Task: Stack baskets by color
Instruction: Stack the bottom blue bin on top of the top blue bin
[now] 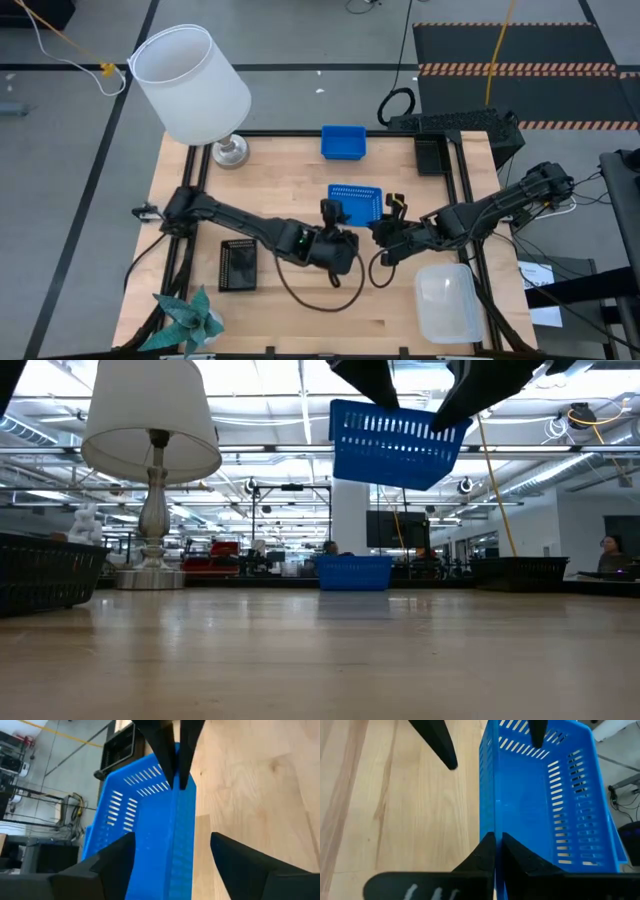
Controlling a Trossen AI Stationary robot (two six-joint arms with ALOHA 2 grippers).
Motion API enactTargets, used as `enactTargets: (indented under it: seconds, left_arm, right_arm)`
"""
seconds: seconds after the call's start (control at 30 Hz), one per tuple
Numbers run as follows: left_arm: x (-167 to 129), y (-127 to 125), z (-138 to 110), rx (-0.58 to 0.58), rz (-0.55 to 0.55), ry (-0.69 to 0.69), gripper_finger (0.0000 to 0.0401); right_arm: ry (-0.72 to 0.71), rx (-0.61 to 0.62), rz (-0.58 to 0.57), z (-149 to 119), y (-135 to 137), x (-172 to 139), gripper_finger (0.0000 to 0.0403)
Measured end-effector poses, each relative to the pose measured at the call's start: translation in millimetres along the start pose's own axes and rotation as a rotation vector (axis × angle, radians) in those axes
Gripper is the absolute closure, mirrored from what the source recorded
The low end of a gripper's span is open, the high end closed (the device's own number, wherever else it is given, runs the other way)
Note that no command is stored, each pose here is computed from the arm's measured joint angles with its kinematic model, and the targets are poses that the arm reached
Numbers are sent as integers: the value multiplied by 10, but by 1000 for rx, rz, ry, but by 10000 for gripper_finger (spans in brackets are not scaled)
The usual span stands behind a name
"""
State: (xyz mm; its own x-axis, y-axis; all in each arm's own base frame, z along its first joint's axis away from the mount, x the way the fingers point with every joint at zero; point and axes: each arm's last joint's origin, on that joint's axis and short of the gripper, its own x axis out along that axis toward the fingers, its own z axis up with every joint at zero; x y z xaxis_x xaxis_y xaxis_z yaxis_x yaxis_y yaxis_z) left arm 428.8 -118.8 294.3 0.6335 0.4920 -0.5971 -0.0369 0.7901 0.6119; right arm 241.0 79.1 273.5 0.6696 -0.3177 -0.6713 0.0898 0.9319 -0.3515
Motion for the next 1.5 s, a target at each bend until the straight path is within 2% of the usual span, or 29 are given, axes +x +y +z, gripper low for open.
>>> enactTargets:
  seconds: [0.23,0.63,0.73,0.83,1.03,1.23,1.37,1.5]
  left_arm:
    - [104,89,-22,-46,-73,9,220]
    - [125,111,-32,-44,-81,16,387]
    - [126,114,-39,-40,-80,22,387]
    - [126,113,-46,-25,-82,27,379]
    - [138,184,-58,34,-90,28,393]
    - [259,410,-111,49,-116,44,390]
    - [412,631,-171,47,-180,39,393]
    - [616,932,-291,35,-161,75,388]
  right_arm:
    - [-21,-33,1,22,2,0,394]
    - [-25,-75,-4,27,2,-1,394]
    - [-35,-82,-1,36,11,-6,392]
    - [-65,-104,-13,56,47,-31,373]
    - [-184,-145,-10,122,118,-205,285]
    - [-291,-183,-55,100,83,-544,218]
    - [-358,-181,-36,53,2,-781,204]
    - [-400,-166,-13,-13,-108,-961,204]
